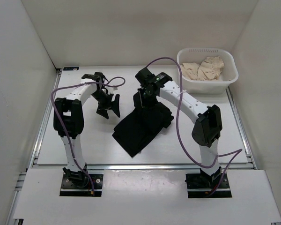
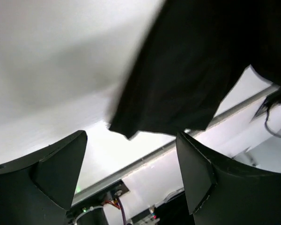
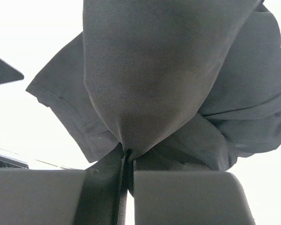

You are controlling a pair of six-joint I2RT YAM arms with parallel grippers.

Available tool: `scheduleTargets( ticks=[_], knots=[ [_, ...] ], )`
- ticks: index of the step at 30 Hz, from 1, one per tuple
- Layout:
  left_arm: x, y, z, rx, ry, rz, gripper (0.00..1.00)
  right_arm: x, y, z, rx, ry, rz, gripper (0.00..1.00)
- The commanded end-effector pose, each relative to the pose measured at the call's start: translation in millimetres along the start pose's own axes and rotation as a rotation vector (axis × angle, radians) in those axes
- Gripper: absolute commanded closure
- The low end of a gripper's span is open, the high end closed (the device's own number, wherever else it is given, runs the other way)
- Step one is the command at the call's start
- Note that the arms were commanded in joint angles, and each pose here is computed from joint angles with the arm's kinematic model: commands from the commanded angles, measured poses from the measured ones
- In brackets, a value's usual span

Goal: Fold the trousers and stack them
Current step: Fold the trousers

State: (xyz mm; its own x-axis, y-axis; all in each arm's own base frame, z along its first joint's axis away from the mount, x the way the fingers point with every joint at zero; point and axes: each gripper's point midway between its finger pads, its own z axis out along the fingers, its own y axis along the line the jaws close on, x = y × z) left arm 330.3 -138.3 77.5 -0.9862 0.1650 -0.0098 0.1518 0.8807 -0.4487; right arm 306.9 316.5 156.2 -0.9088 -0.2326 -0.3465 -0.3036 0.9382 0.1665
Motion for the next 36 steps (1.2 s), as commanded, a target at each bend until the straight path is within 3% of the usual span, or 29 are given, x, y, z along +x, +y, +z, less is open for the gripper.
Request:
scheduleTargets(
  ticks=[1,5,7,12,21,29,32,33,35,36],
  knots=[
    [31.6,-17.7,12.2,0.014,0.069,0.042,0.12,-11.4,-14.2,-19.0,-0.012,-0.056,0.001,1.00],
    [56.5,-1.1,51.4,-0.017,0.185,0.016,0.12,-11.6,-16.8,-20.1,-0.024,-0.068,0.010,1.00],
    [61.1,-2.8,66.1,-0.009,0.227,0.019,0.18,-11.6,-16.7,-20.1,-0.024,-0.069,0.010,1.00],
    [43.5,0.9,89.2,0.018,0.266,-0.004,0.86,-4.9,-27.0,-22.2,0.008,-0.050,-0.069,1.00],
    [-58.2,-14.8,73.2,-0.003,0.081,0.093,0.86,-17.2,23.3,-64.5,-0.114,-0.136,-0.252,1.00],
    [-86.2,16.8,75.5,-0.134,0.029,0.096,0.86,10.7,73.1,-7.3,-0.255,0.062,-0.181,1.00],
    [-89.7,26.1,72.2,-0.193,0.017,0.100,0.86,11.5,90.3,14.6,-0.288,0.068,-0.202,0.98],
    [-93.2,30.9,68.3,-0.207,0.005,0.095,0.86,8.7,99.3,21.2,-0.297,0.062,-0.202,0.77],
    [-93.6,34.1,67.6,-0.225,0.004,0.095,0.86,-0.4,112.0,23.5,-0.318,0.032,-0.215,0.61],
    [-94.6,40.6,65.1,-0.242,0.000,0.087,0.86,-4.6,113.1,32.5,-0.309,0.028,-0.224,0.43]
  ],
)
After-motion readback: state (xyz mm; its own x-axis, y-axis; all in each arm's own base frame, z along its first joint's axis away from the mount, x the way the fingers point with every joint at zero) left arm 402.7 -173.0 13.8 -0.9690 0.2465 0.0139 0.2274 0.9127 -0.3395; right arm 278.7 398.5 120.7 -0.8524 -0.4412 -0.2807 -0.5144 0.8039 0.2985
